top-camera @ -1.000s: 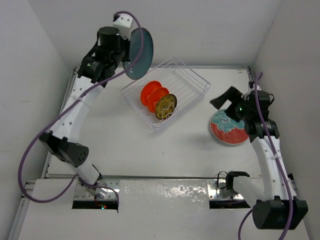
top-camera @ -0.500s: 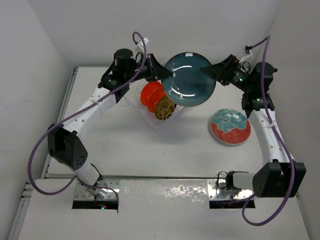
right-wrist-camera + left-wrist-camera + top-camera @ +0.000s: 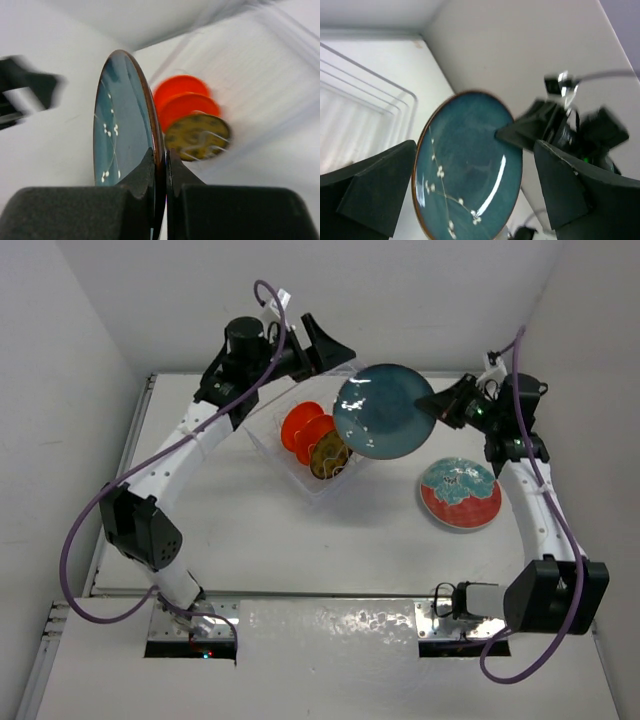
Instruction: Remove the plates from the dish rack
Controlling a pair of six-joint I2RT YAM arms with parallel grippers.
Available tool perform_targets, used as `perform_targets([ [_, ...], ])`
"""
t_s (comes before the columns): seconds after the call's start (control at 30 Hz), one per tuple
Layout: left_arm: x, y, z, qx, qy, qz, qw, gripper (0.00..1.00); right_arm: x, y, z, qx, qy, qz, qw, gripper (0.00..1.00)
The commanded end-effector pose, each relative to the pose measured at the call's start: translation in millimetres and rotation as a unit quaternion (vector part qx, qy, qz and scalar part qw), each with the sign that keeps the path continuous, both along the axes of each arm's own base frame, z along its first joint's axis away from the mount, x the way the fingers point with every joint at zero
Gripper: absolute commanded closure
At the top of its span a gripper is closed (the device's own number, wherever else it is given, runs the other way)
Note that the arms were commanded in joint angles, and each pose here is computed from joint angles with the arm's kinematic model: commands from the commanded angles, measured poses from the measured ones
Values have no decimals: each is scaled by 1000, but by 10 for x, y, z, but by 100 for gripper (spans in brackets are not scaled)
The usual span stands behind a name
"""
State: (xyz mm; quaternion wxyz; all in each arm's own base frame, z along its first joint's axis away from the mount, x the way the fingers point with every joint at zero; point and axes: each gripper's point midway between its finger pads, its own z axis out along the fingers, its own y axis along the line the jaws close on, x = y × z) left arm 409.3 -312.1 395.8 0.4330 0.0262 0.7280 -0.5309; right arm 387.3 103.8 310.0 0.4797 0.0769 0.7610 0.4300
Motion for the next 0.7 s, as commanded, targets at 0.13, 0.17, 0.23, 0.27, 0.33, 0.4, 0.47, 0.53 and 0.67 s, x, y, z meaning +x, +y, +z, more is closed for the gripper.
perform_targets([
  [0.13,252,934,85,174,-38,233,956,0,-367,-1360,-523,-30,100,-365,925,100],
  [0.17,233,1019,-55,196,-23,241,950,0,-488,-1536,-580,-30,97,-407,908,100],
  [0.23,170,1120,-107,221,-25,248,943,0,-627,-1746,-633,-21,96,-466,879,100],
  [0.27,136,1156,-233,236,-14,246,940,0,-729,-1847,-587,-15,82,-494,866,100],
  [0.33,64,1208,-367,254,-12,242,936,0,-864,-2032,-788,-27,99,-543,833,100],
  [0.4,9,1205,-433,261,-14,231,937,0,-878,-2066,-1039,-38,125,-549,825,100],
  [0.47,-15,1177,-587,270,-5,214,939,0,-860,-2096,-1263,-36,129,-555,821,100],
  [0.53,-50,1125,-673,276,-2,192,942,0,-824,-2115,-1301,-32,102,-557,823,100],
  [0.67,-107,1069,-767,294,-4,158,943,0,-731,-2084,-1429,-34,72,-540,838,100],
])
